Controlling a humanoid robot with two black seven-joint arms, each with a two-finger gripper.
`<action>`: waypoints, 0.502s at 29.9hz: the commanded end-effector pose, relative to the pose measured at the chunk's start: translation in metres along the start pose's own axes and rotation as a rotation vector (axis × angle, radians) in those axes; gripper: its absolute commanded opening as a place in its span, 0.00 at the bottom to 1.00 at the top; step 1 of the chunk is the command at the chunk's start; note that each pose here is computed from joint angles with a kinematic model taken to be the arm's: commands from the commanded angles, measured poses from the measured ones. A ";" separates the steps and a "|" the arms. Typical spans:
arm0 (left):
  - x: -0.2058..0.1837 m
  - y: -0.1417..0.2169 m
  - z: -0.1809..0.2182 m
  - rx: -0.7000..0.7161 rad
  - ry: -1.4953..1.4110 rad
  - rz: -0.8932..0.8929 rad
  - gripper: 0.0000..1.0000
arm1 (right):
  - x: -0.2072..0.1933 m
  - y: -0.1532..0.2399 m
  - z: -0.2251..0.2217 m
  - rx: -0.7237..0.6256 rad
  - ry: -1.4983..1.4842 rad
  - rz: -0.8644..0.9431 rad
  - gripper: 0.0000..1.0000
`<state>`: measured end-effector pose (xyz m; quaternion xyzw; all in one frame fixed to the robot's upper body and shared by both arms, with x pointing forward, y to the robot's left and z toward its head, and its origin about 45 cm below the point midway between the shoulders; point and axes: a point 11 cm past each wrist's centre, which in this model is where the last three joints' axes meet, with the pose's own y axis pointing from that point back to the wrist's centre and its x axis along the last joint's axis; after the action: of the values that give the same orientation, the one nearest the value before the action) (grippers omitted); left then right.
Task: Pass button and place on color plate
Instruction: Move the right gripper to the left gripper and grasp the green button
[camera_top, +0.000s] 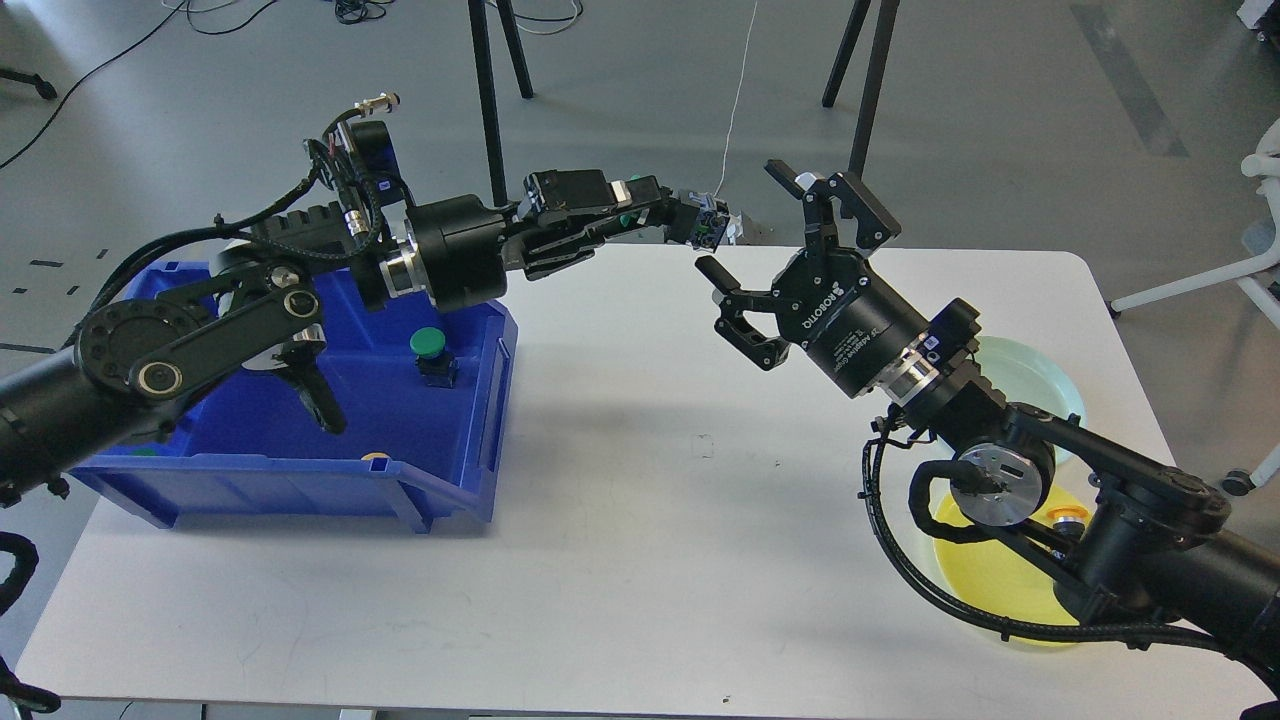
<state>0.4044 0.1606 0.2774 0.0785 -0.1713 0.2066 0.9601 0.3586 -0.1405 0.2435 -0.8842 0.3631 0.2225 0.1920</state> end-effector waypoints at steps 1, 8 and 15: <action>0.000 0.000 0.000 0.000 0.001 -0.001 0.09 | -0.003 -0.004 0.003 -0.011 0.000 0.012 0.99; 0.000 0.000 0.000 0.001 -0.001 -0.001 0.09 | -0.012 -0.014 0.012 -0.028 0.008 0.017 0.96; 0.000 0.000 -0.001 0.002 0.001 -0.003 0.09 | -0.010 -0.016 0.012 -0.029 0.029 0.047 0.79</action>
<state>0.4045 0.1608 0.2777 0.0793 -0.1717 0.2060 0.9601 0.3604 -0.1183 0.2432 -0.8831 0.3765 0.2208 0.1722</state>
